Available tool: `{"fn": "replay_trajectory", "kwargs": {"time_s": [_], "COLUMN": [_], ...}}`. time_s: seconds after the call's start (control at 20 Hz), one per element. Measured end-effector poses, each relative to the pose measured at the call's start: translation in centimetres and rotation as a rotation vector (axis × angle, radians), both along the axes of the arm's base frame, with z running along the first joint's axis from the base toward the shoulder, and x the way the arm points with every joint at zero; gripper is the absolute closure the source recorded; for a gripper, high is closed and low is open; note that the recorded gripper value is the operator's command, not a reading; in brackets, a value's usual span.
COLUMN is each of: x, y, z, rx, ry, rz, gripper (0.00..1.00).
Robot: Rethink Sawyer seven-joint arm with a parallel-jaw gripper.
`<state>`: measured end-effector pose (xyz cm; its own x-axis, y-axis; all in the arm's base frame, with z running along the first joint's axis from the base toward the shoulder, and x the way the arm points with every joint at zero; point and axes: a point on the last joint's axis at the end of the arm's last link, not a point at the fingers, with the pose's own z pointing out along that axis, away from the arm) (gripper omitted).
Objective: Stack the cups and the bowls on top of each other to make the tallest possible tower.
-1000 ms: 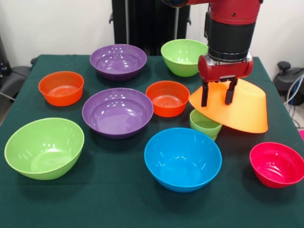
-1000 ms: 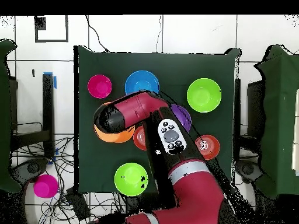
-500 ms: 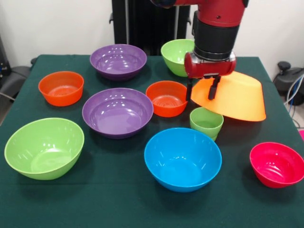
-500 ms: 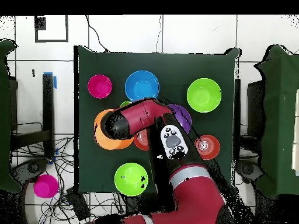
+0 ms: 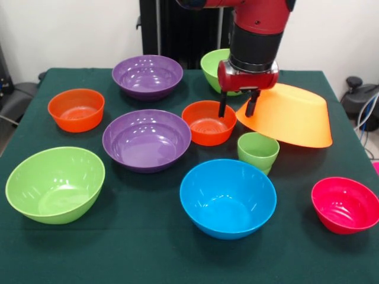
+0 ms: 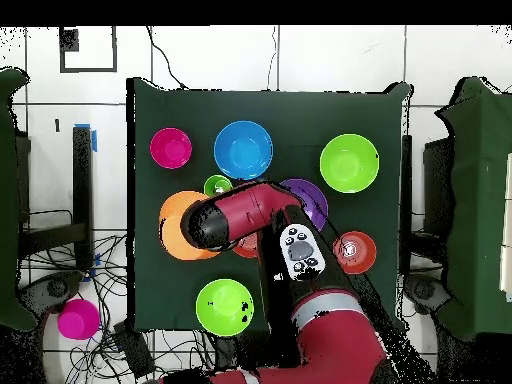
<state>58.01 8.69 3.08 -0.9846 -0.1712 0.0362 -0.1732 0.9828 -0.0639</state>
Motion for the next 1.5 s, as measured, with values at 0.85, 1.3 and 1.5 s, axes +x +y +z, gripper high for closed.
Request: {"fn": "replay_trajectory", "kwargs": {"time_s": [0.85, 1.3, 1.5], "x": [-3.3, -4.9, -5.4], "y": [0.3, 0.5, 1.2], "z": [-0.5, -0.5, -0.3], "rx": [-0.037, -0.051, -0.055], "ry": [0.063, 0.094, 0.101], "rz": [-0.004, -0.019, -0.021], "gripper": [0.0, 0.0, 0.0]}}
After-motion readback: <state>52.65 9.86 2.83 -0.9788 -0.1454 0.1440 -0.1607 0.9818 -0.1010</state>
